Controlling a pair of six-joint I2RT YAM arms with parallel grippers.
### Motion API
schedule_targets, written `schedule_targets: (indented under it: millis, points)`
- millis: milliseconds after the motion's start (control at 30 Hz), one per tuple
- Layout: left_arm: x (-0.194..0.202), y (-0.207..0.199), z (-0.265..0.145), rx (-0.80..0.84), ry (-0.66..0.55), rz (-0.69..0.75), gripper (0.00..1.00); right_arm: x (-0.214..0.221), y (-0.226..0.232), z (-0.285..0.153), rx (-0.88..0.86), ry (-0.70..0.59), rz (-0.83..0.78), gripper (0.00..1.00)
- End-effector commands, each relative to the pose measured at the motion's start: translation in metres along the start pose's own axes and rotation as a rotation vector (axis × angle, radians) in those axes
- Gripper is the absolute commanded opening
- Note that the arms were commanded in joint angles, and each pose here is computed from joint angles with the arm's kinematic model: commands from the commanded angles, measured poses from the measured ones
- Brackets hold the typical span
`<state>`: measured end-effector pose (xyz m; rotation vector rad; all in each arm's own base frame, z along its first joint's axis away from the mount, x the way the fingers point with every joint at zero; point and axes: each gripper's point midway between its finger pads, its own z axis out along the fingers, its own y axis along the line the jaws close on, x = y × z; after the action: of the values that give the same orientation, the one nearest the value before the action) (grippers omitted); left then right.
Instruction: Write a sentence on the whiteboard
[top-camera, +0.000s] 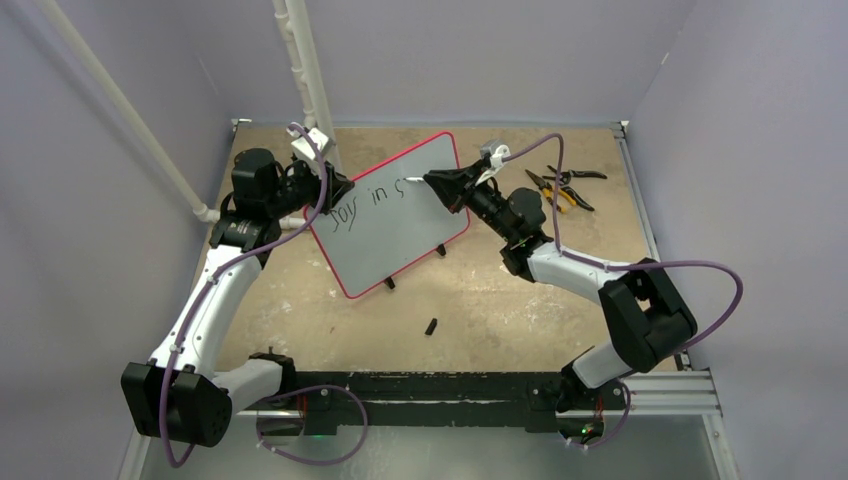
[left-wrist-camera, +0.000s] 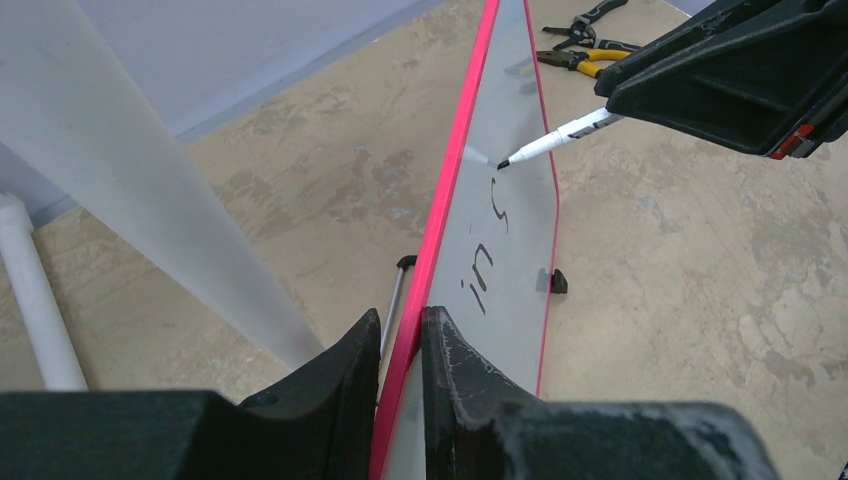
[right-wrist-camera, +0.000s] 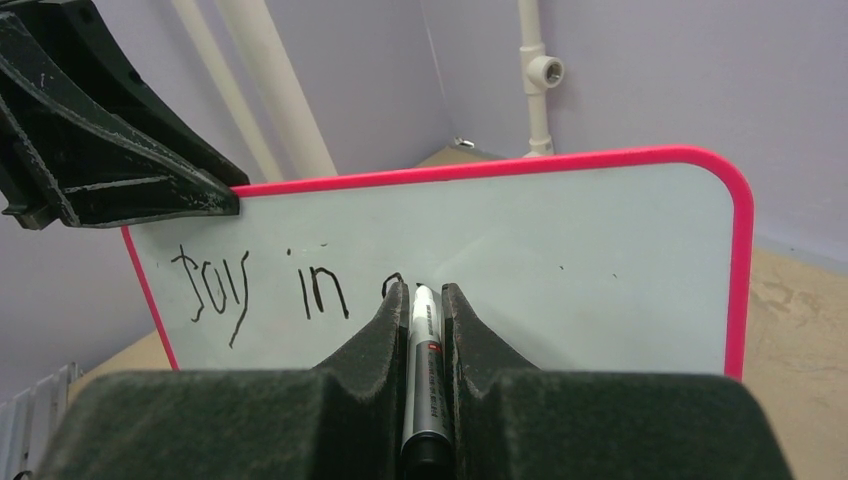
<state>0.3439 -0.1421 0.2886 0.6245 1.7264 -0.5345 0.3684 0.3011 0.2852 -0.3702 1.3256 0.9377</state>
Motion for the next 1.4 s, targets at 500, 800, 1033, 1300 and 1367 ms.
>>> schedule_targets:
  millis: [500,800,1033,1300,1367]
  points:
    - [-0.002,0.004,-0.002,-0.007,-0.015,0.0,0.18,0.009,-0.005,-0.011,0.028,0.024,-0.007,0.0]
    - [-0.001,0.003,-0.002,-0.003,-0.014,-0.001,0.18,-0.037,0.011,-0.008,-0.011,-0.098,-0.019,0.0]
    - [-0.001,0.004,-0.002,-0.002,-0.015,-0.001,0.18,-0.045,0.011,0.003,-0.024,-0.121,-0.027,0.0]
    - [-0.002,0.003,-0.003,0.003,-0.018,-0.001,0.18,-0.048,0.013,0.008,-0.042,-0.141,-0.005,0.0]
    - [-0.002,0.003,-0.003,0.004,-0.019,0.0,0.18,-0.047,0.013,0.01,-0.044,-0.14,-0.004,0.0]
